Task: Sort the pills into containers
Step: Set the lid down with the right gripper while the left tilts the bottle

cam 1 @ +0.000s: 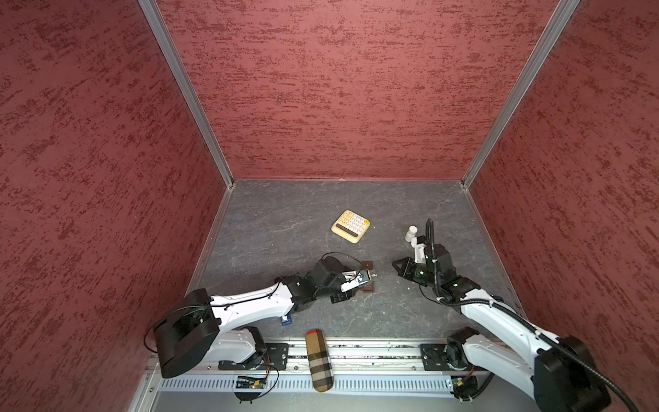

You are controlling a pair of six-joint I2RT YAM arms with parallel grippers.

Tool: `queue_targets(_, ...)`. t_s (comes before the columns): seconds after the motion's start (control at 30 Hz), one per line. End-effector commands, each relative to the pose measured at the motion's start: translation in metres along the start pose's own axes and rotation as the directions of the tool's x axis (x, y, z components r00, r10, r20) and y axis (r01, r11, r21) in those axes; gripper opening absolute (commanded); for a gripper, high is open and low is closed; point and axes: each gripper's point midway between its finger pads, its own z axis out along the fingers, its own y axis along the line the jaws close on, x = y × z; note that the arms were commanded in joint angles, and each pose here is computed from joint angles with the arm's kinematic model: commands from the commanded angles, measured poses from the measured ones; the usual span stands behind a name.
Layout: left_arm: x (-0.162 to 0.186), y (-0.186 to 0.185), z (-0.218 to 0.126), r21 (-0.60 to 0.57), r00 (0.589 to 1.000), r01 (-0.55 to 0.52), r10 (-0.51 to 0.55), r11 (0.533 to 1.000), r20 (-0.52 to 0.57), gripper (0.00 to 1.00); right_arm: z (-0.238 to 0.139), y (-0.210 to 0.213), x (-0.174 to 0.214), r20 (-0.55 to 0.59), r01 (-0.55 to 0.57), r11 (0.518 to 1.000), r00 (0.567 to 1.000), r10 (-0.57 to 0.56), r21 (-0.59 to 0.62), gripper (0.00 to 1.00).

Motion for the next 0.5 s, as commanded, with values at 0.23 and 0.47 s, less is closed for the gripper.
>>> queue_targets(0.23,0.013,-0.008,0.007,0.050,0.998,-0.022,0.025,0.999,-0.062,0.00,0.006,0.002,0.005,-0.012,0.008,0.999,1.000,-0.008,-0.041,0.07)
queue_targets(0.47,0.021,-0.007,0.010,0.067,0.995,-0.020,0.026,0.998,-0.092,0.00,0.007,0.003,0.005,-0.020,0.008,0.999,1.000,-0.009,-0.042,0.07)
